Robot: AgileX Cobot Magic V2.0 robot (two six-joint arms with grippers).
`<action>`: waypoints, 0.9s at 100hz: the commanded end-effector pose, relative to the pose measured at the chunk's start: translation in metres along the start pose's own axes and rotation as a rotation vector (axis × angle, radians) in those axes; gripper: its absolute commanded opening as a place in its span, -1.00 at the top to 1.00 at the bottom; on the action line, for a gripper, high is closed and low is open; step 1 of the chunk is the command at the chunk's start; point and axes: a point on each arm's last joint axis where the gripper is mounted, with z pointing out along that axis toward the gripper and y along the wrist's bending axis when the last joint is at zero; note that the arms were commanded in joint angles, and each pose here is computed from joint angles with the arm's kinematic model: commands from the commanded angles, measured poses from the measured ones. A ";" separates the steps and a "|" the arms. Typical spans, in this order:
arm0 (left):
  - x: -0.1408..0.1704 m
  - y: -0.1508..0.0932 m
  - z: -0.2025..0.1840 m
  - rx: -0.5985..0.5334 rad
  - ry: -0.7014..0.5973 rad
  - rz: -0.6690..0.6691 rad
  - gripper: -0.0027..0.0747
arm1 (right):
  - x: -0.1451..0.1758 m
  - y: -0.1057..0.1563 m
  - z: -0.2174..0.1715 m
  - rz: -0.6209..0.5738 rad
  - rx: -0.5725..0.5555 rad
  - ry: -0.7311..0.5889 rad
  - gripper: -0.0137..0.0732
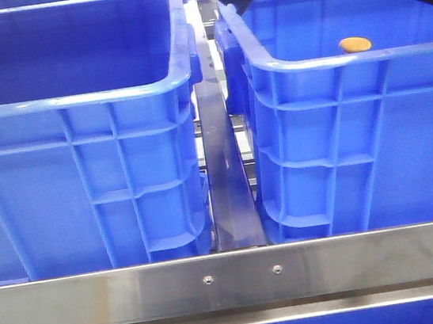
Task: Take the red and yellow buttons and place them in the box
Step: 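Grasp the red button's cap with the right gripper from the left gripper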
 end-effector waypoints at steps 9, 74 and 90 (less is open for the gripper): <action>-0.007 -0.024 -0.020 0.054 -0.073 0.036 0.72 | -0.021 0.031 -0.001 -0.010 -0.170 -0.095 -0.77; -0.007 -0.024 -0.020 0.054 -0.073 0.036 0.72 | -0.023 0.038 -0.001 -0.041 -0.202 -0.069 -0.77; -0.007 -0.024 -0.020 0.054 -0.073 0.036 0.72 | -0.023 0.038 -0.001 -0.034 -0.205 -0.065 -0.77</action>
